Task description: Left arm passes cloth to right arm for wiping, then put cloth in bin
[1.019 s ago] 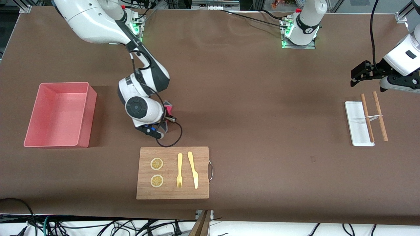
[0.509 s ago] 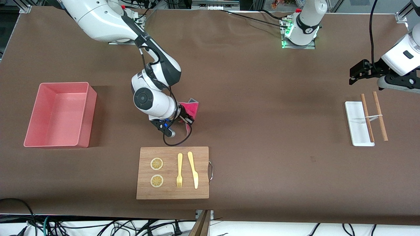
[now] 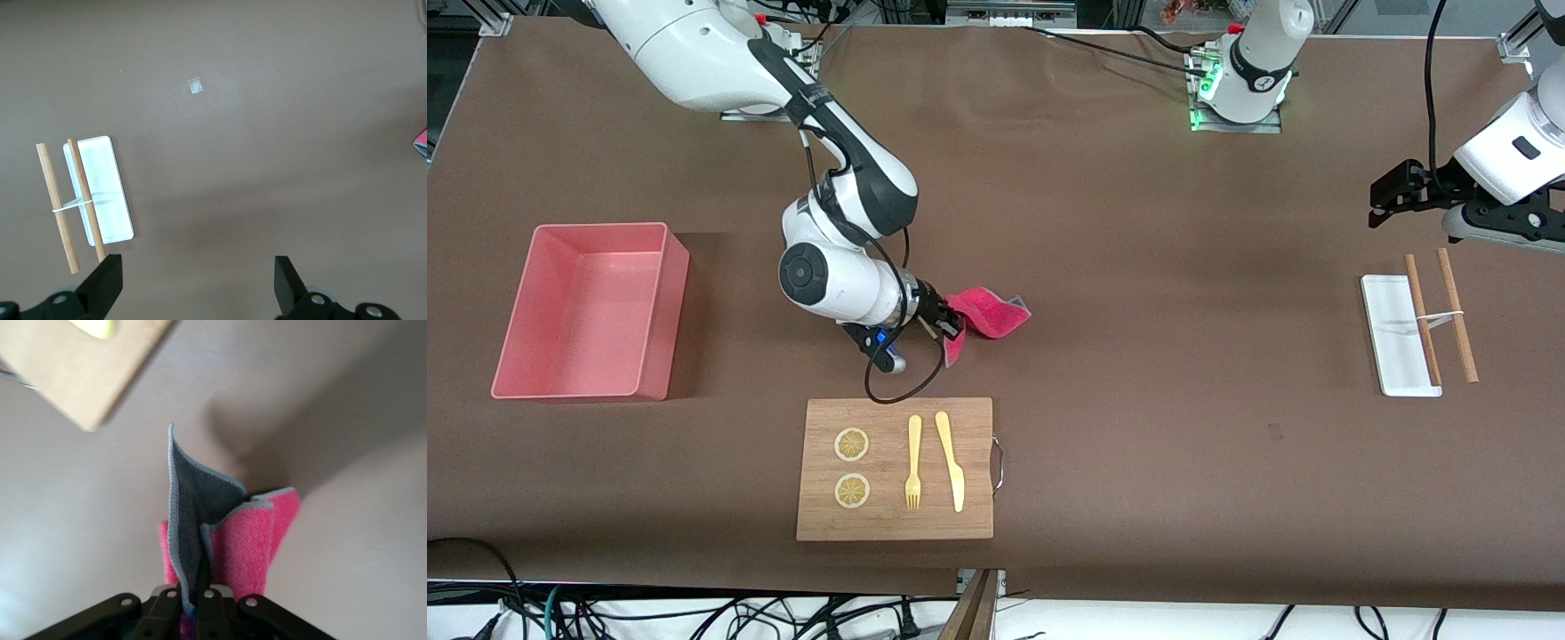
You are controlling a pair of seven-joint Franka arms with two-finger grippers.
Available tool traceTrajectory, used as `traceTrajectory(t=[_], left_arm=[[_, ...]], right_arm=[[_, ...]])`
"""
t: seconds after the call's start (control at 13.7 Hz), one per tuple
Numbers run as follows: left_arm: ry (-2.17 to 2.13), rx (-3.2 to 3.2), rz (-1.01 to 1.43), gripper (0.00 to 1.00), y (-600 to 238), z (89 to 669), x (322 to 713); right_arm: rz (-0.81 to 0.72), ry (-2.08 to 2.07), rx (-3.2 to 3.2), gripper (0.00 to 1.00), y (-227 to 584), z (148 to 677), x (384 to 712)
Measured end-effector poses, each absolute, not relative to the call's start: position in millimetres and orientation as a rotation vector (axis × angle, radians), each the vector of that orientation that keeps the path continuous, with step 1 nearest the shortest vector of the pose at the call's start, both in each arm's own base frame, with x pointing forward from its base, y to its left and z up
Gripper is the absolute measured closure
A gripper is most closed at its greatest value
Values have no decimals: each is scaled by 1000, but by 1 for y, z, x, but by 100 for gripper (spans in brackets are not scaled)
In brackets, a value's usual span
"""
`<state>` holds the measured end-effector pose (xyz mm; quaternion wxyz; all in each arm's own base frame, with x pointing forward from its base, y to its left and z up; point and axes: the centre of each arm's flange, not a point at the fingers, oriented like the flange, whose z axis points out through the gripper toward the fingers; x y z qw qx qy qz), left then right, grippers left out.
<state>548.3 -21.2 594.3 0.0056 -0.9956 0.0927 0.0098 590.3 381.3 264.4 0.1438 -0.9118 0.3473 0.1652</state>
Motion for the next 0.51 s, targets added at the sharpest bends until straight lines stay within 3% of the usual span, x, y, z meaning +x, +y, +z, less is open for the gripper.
traceTrajectory(t=[0.51], left_arm=[[290,-3117,32,0,-21,594,548]], right_arm=[[668,716,-2907,98,237,213,617]])
